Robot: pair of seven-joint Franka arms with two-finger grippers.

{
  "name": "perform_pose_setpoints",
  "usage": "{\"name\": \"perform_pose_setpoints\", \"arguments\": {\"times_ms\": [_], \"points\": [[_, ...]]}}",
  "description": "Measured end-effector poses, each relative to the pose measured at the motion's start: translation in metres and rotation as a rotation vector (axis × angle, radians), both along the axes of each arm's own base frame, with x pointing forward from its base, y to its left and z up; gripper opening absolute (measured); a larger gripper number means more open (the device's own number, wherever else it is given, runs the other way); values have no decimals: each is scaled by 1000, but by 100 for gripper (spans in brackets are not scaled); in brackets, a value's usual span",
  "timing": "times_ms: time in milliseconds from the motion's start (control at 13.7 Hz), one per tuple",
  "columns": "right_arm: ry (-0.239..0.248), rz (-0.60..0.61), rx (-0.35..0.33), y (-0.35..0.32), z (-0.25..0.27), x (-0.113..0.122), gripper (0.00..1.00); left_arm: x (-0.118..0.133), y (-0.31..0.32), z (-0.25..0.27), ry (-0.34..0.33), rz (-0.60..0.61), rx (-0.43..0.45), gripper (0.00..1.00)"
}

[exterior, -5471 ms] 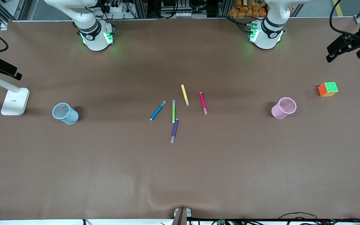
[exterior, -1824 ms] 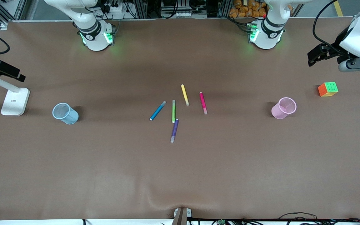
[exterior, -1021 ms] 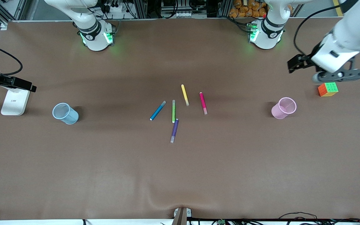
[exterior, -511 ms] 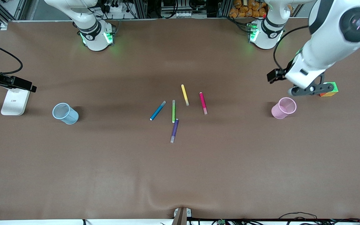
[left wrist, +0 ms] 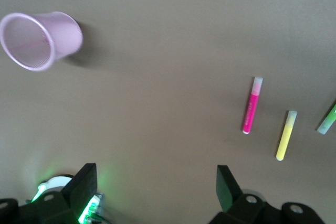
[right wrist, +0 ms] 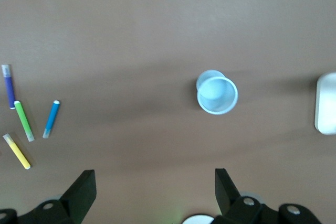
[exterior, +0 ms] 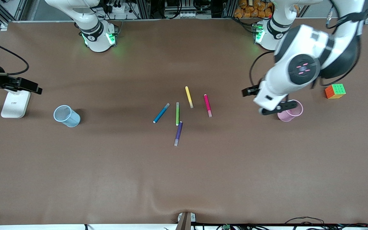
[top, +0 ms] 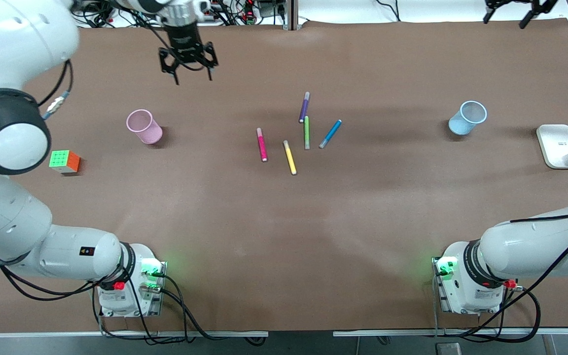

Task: Place pink and blue markers in matching cups
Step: 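Lower the left gripper onto the pink marker while the right gripper advances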

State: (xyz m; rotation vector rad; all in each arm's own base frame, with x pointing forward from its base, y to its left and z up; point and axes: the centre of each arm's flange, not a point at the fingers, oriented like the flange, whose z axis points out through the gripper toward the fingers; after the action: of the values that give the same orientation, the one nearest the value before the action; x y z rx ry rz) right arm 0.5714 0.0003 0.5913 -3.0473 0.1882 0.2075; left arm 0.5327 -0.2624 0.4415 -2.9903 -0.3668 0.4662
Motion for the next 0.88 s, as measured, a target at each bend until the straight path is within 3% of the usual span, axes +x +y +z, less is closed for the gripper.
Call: {"name": "perform_pose_setpoints", "arguments": {"times_ms": [292, 657, 875], "points": [[-85, 13, -4, 47, 6, 9, 100, -7, -35, -40, 85, 12, -12, 100], [-76, -127, -21, 87, 5, 7, 100, -16, -65, -93, 170, -23, -13, 100], [-85, -226, -36, 83, 3, 11, 100, -22, -89, -121, 168, 8, -4, 100]]}}
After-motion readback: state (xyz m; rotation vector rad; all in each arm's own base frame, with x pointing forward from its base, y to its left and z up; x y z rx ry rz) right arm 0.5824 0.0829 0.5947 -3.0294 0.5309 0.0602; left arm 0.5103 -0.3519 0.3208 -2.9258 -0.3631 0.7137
